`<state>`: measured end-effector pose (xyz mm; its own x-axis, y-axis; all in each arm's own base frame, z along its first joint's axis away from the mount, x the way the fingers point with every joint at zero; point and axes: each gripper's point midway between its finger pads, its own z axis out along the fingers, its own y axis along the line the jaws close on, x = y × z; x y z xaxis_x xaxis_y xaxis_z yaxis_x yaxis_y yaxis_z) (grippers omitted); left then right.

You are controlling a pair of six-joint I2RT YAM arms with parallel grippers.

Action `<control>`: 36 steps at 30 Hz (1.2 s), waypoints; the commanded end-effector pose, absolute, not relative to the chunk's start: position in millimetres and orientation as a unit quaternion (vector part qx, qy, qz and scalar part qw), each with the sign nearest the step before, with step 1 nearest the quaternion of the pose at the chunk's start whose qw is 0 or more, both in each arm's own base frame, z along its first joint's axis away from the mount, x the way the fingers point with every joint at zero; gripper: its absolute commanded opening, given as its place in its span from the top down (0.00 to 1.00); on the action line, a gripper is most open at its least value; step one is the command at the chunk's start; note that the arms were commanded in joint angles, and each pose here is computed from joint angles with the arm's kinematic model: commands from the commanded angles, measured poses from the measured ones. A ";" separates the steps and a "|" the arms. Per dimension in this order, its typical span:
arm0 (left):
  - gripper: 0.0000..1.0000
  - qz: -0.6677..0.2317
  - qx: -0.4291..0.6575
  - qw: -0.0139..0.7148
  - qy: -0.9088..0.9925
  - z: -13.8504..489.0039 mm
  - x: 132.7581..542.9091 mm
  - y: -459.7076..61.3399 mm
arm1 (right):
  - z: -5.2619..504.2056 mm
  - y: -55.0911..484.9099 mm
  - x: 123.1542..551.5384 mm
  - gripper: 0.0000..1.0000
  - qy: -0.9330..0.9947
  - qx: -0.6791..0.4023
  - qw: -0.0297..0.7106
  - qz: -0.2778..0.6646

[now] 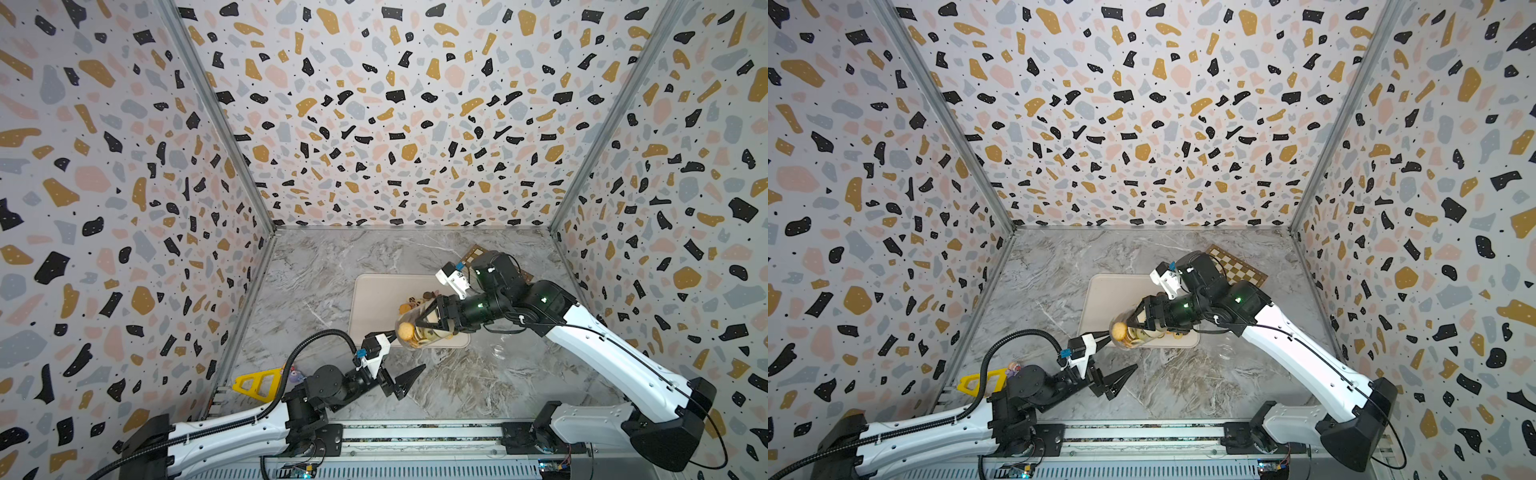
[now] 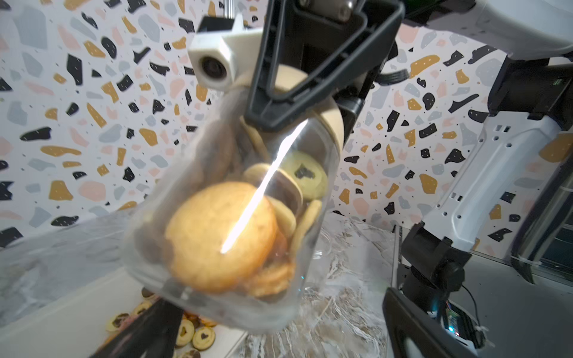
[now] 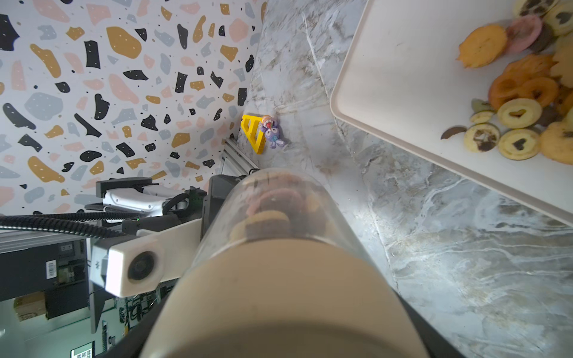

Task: Pour the cookies out of the jar
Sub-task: Pick up the jar from the center of the board.

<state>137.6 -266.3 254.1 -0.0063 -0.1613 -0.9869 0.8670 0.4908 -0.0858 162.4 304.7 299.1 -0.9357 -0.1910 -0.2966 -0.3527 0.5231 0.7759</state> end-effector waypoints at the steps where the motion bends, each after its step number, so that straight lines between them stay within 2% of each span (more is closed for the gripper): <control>1: 0.01 -0.403 0.278 0.703 0.516 309.2 138.2 -256.6 | 349.3 314.6 146.8 1.00 0.812 -0.199 0.107 0.538; 9: 0.01 -0.413 0.300 0.701 0.497 317.2 130.6 -264.5 | 344.9 323.4 126.7 1.00 0.803 -0.221 0.077 0.547; 16: 0.01 -0.385 0.293 0.709 0.513 311.8 137.4 -255.0 | 344.5 314.5 123.7 1.00 0.809 -0.220 0.083 0.538; 21: 0.01 -0.393 0.322 0.692 0.513 297.2 124.9 -249.9 | 347.0 296.3 131.1 1.00 0.809 -0.214 0.090 0.540; 25: 0.01 -0.412 0.355 0.675 0.498 296.8 109.1 -248.8 | 348.7 293.8 121.6 1.00 0.798 -0.229 0.068 0.553; 30: 0.01 -0.439 0.405 0.637 0.487 293.5 95.9 -272.1 | 357.3 296.6 116.0 1.00 0.784 -0.247 0.057 0.567; 33: 0.01 -0.424 0.400 0.650 0.488 298.2 105.8 -280.2 | 358.1 298.3 112.1 1.00 0.782 -0.252 0.053 0.567; 36: 0.01 -0.377 0.335 0.702 0.504 302.0 135.5 -259.7 | 348.4 292.7 112.7 1.00 0.796 -0.249 0.054 0.549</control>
